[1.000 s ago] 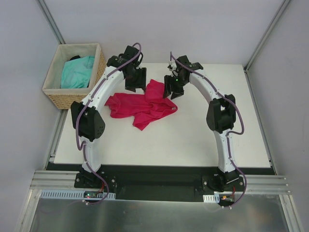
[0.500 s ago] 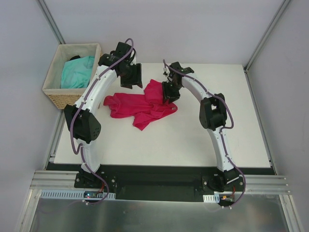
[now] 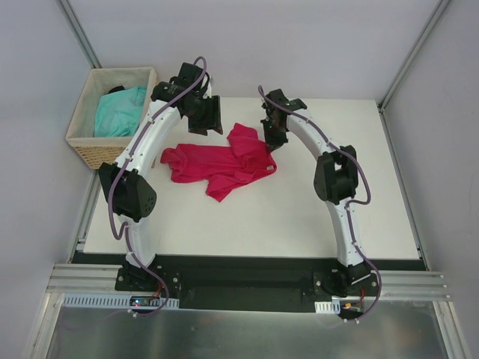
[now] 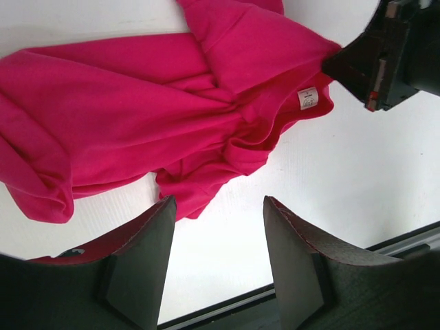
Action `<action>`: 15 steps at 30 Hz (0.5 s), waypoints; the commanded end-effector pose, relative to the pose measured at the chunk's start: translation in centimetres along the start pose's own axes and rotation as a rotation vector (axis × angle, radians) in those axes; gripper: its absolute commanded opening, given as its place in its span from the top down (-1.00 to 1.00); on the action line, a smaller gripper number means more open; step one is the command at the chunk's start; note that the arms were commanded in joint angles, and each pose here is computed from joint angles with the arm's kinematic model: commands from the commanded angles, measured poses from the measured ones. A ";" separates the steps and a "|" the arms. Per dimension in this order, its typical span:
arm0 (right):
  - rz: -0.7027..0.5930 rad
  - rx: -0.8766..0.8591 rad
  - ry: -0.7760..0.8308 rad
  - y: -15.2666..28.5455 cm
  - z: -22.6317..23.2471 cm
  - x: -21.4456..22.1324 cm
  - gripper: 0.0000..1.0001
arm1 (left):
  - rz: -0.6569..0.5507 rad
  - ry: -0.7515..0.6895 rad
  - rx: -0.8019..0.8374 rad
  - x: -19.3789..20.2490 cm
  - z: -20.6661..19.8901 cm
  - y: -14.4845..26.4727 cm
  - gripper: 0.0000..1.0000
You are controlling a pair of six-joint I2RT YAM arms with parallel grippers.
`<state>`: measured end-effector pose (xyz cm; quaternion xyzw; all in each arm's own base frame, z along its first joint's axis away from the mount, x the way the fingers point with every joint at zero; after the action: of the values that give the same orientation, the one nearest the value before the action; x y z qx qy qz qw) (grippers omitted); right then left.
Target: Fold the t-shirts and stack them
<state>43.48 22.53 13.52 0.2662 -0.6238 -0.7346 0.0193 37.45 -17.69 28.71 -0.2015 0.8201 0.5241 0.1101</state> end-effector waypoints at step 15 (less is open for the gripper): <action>0.091 0.387 -0.253 7.5 -14.4 2.7 0.99 | -0.061 -0.001 0.069 -0.8 -1.2 2.8 -0.07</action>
<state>45.63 6.15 17.42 0.1487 -0.7543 -0.6327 -0.0926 37.52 -17.89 29.31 -0.2026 0.8255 0.5137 0.1163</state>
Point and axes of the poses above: each gripper's point midway between its finger pads, its own y axis back along the fingers, its own z axis along the line the jaws close on, x = y × z, the point moved 7 cm from there along y, back along the fingers, and after that the axes turned 11 degrees about y, right-handed, at the moved point
